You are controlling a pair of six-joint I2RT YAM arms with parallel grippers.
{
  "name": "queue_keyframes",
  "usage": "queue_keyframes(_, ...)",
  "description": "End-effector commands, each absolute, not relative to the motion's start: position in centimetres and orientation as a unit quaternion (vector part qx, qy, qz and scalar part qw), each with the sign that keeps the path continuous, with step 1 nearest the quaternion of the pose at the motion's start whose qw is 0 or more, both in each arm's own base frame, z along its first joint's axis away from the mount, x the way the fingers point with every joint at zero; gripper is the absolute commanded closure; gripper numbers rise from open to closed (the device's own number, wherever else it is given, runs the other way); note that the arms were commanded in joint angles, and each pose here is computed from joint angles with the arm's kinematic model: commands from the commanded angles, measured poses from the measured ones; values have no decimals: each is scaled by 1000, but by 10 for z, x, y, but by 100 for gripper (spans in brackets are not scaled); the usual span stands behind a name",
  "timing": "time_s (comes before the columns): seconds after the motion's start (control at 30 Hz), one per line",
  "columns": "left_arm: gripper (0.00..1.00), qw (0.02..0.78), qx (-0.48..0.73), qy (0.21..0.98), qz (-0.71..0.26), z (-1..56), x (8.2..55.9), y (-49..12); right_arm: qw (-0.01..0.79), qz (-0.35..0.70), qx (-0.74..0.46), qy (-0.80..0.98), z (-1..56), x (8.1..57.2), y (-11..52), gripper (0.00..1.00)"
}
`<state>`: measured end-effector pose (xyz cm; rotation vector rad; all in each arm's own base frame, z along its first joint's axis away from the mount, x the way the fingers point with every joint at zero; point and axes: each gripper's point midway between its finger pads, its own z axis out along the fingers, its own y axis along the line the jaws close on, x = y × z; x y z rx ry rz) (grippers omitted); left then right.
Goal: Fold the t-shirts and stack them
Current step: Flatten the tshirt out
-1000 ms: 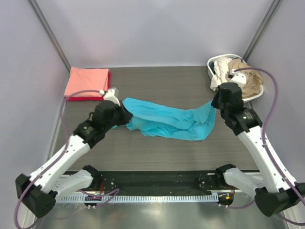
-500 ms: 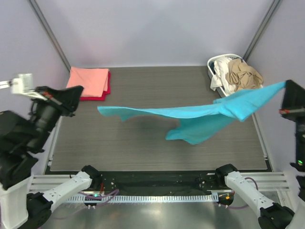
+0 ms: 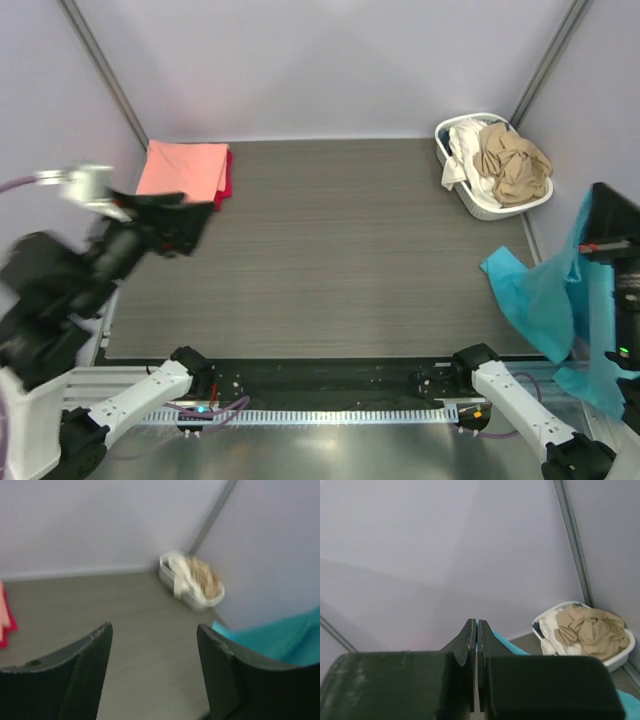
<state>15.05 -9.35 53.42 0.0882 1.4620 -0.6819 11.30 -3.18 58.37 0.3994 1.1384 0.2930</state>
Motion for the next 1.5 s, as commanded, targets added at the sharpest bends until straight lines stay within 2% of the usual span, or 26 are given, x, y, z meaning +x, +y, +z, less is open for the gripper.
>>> queue_keyframes(0.0, 29, 527, 114, 758, -367, 412, 165, -167, 783, 117, 160, 590, 542, 148, -15, 99)
queue_keyframes(0.03, 28, 534, 107, 743, -389, 408, 168, -174, 774, 116, 154, 603, 533, 158, -9, 99)
queue_keyframes(0.07, 28, 501, 86, 771, -383, 361, 177, -179, 758, 112, 144, 626, 514, 175, -1, 99)
queue_keyframes(0.13, 28, 524, 60, 759, -381, 349, 178, -170, 734, 120, 125, 657, 496, 209, 19, 99)
queue_keyframes(0.27, 28, 510, 66, 792, -329, 307, 184, -160, 683, 250, 49, 685, 481, 264, 97, 99)
queue_keyframes(0.37, 28, 508, 62, 813, -278, 292, 188, -145, 657, 371, -19, 656, 513, 283, 162, 99)
queue_keyframes(0.43, 27, 520, 49, 817, -244, 287, 192, -131, 644, 426, -77, 631, 541, 275, 208, 99)
queue_keyframes(0.47, 27, 528, 44, 814, -239, 289, 191, -127, 629, 468, -138, 604, 576, 249, 263, 99)
queue_keyframes(0.5, 27, 535, 38, 812, -232, 290, 193, -123, 656, 437, -166, 593, 593, 245, 276, 99)
queue_keyframes(0.53, 27, 542, 31, 809, -224, 292, 195, -119, 633, 436, -201, 607, 593, 227, 295, 99)
queue_keyframes(0.57, 27, 546, 28, 807, -223, 295, 195, -117, 647, 468, -222, 559, 639, 201, 315, 99)
queue_keyframes(0.63, 27, 555, 19, 803, -217, 303, 196, -112, 672, 471, -199, 535, 672, 185, 290, 99)
queue_keyframes(0.67, 27, 556, 19, 802, -216, 305, 196, -112, 676, 460, -189, 545, 668, 189, 287, 99)
queue_keyframes(0.7, 27, 556, 18, 803, -212, 306, 195, -110, 692, 457, -173, 531, 681, 174, 253, 99)
queue_keyframes(0.73, 27, 562, 17, 799, -214, 314, 193, -108, 718, 435, -132, 528, 686, 182, 233, 99)
queue_keyframes(0.77, 27, 565, 16, 798, -210, 316, 193, -106, 696, 387, -132, 591, 627, 212, 257, 99)
queue_keyframes(0.8, 27, 565, 15, 799, -205, 317, 192, -103, 728, 388, -82, 559, 645, 198, 210, 99)
queue_keyframes(0.83, 27, 570, 16, 795, -205, 324, 190, -101, 722, 314, -41, 616, 592, 228, 207, 99)
queue_keyframes(0.93, 26, 575, 11, 794, -196, 332, 187, -94, 730, 219, 43, 646, 553, 236, 151, 99)
queue_keyframes(0.97, 25, 573, 10, 796, -193, 332, 186, -92, 714, 141, 57, 683, 498, 250, 142, 99)
queue_keyframes(1.03, 25, 565, 14, 802, -192, 327, 185, -93, 700, 107, 48, 704, 462, 255, 143, 99)
queue_keyframes(1.07, 24, 557, 17, 809, -188, 320, 186, -95, 682, 79, 28, 727, 424, 259, 149, 99)
queue_keyframes(1.27, 24, 493, 6, 845, -207, 263, 185, -112, 600, 1, 10, 800, 284, 267, 150, 99)
queue_keyframes(1.37, 26, 444, -4, 863, -242, 226, 180, -131, 566, -1, 10, 824, 245, 269, 149, 99)
queue_keyframes(1.47, 30, 399, -20, 877, -268, 194, 175, -144, 559, -13, 20, 829, 234, 270, 140, 99)
